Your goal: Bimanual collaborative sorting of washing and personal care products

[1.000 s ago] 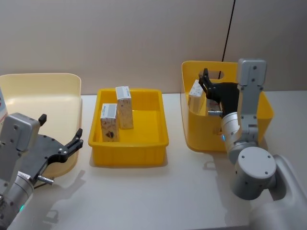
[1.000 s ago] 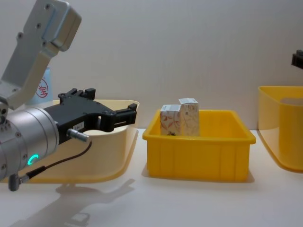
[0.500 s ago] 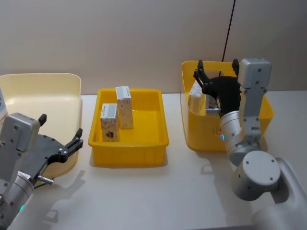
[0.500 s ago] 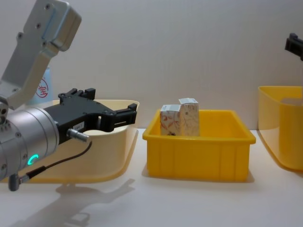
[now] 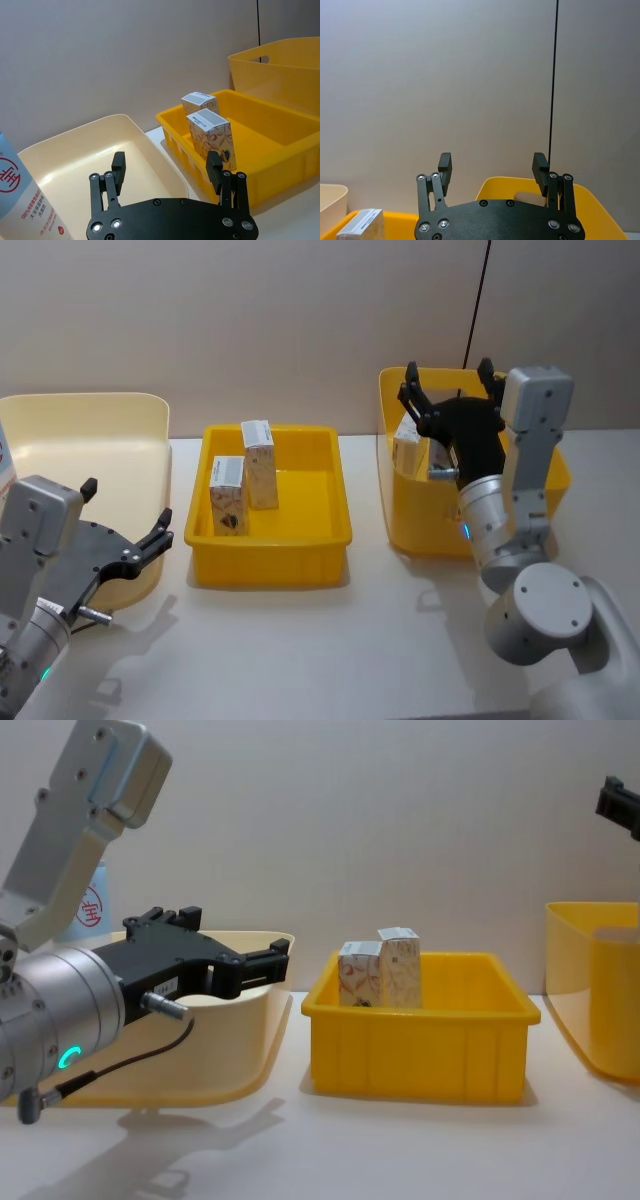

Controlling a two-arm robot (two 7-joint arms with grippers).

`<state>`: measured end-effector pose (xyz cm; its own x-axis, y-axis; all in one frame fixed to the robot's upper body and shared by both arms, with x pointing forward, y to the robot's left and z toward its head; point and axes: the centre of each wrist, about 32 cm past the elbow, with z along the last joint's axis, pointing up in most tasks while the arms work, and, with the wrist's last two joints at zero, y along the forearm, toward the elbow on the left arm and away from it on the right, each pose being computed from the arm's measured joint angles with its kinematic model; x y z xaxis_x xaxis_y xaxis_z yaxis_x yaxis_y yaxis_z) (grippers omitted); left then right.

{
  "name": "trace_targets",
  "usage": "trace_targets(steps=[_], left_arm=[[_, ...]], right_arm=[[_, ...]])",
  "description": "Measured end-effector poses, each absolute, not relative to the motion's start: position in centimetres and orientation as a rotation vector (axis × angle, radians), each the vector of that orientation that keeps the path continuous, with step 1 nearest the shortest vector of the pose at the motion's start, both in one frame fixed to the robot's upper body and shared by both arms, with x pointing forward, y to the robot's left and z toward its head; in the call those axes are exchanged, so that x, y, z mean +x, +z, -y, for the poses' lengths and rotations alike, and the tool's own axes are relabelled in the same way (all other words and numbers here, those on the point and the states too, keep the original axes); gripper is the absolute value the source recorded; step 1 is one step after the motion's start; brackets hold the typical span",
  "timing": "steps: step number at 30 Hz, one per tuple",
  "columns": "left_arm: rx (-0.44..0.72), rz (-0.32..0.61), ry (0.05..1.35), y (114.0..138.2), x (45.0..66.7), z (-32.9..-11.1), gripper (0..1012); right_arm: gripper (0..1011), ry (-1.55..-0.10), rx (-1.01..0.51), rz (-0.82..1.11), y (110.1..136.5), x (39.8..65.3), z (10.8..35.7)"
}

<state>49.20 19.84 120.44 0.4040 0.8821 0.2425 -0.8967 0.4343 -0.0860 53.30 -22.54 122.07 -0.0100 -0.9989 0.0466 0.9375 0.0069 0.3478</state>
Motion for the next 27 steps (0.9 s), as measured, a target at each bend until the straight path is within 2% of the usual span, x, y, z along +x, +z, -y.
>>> trace_targets(steps=[10, 27], left_arm=[[0.061, 0.268, 1.124, 120.4, 49.2, -19.8, 1003], [0.061, 0.268, 1.124, 120.4, 49.2, -19.8, 1003]], right_arm=[[1001, -1.488, 0.189, 0.272, 121.2, 51.3, 23.1], [1001, -1.303, 0.069, 0.136, 119.4, 46.3, 23.7]])
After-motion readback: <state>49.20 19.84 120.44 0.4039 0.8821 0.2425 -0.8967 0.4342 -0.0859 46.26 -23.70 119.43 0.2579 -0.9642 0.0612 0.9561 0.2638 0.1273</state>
